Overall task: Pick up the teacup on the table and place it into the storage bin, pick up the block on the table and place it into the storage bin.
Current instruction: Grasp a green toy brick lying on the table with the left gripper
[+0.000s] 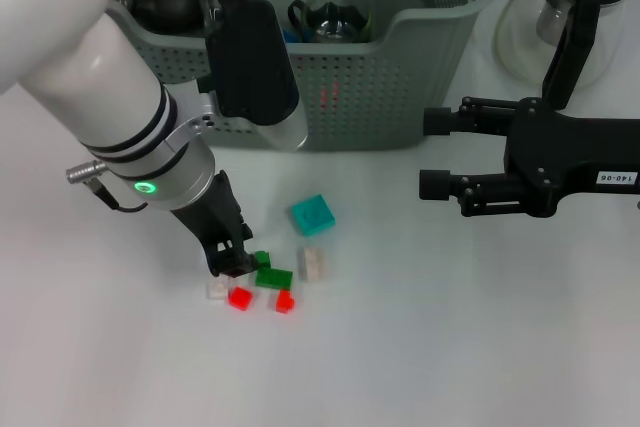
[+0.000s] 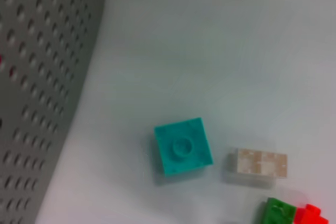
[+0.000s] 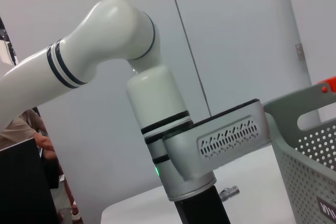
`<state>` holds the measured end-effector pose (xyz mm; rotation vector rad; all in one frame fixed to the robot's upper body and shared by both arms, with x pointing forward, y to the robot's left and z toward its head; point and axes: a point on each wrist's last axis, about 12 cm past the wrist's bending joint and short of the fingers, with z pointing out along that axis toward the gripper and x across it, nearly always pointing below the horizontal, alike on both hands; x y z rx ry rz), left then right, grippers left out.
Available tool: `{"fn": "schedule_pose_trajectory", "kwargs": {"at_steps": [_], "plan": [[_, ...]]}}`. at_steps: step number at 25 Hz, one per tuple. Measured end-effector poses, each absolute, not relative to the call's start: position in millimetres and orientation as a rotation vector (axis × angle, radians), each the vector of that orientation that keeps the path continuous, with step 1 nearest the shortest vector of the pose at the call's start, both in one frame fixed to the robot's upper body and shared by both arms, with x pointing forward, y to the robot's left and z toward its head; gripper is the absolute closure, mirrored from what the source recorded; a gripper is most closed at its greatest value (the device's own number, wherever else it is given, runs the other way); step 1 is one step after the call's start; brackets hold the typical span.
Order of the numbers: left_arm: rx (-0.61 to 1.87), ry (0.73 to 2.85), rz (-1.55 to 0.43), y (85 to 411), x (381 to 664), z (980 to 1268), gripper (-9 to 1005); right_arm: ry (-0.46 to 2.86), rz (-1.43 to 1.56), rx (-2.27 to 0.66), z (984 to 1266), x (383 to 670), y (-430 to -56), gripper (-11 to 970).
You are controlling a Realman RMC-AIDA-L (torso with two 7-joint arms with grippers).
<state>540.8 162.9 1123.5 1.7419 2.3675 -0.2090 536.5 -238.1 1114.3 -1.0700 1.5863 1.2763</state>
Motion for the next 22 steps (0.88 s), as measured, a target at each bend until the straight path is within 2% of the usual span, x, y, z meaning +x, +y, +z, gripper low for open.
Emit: {"fn": "schedule_pose_trajectory", "kwargs": {"at_steps": [22], "plan": [[1.766, 2.370, -0.078, 156.7, 539.8, 1115.5, 673, 1.593, 1.278, -1.067, 1114.7, 536.8, -239.3, 108]]}}
